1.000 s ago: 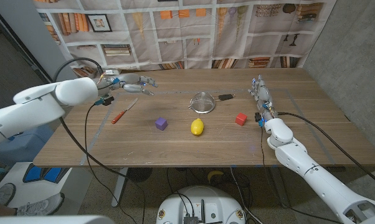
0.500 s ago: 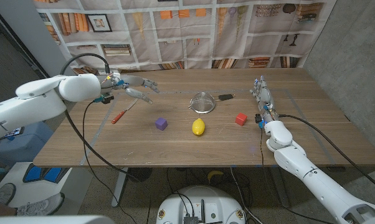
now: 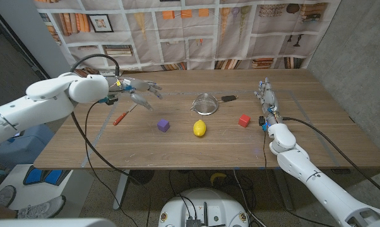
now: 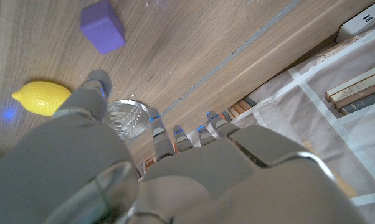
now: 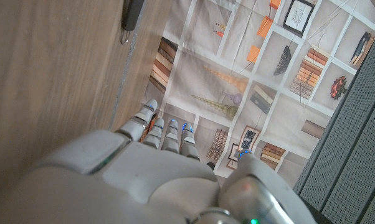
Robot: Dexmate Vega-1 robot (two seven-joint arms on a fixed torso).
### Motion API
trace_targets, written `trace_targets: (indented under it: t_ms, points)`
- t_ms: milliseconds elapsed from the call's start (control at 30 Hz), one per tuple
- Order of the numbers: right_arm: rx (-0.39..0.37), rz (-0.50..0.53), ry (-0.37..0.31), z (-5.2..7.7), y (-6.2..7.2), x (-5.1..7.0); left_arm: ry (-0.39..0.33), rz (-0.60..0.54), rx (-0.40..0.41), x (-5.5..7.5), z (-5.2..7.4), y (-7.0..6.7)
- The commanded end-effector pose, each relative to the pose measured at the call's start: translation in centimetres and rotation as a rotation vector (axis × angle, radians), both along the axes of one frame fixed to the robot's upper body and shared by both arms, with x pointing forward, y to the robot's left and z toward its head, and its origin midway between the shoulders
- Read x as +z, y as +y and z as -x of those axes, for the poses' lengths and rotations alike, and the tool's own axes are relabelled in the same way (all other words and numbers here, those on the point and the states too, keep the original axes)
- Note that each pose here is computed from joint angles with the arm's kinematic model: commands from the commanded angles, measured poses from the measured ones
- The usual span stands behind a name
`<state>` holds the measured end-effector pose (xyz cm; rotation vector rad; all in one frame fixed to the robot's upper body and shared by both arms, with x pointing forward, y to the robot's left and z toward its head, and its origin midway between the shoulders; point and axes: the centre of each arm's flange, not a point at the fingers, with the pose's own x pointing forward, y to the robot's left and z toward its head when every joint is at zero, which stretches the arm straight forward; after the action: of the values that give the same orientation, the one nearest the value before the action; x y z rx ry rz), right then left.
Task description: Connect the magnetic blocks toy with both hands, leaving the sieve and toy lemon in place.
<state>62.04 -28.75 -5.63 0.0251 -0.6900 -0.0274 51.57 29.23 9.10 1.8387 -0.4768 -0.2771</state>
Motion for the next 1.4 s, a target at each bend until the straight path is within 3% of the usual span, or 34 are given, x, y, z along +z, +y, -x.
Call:
trace_targets:
  t_ms: [33, 333, 1000, 1400]
  points:
    - [-0.016, -0.003, -0.002, -0.4, -0.4, 0.3, 0.007, -0.118, 0.031, -1.3, -0.9, -1.4]
    - [-0.028, -0.004, 0.005, -0.4, -0.7, 0.2, 0.016, -0.151, 0.025, -2.6, -1.3, -2.5]
    - [-0.04, -0.023, 0.006, -0.5, -1.0, -0.5, 0.008, -0.148, 0.074, -5.8, -1.4, -2.8]
    - [-0.046, -0.029, 0.01, -0.2, -1.1, -0.8, -0.017, -0.143, 0.058, -7.4, -2.0, -3.2]
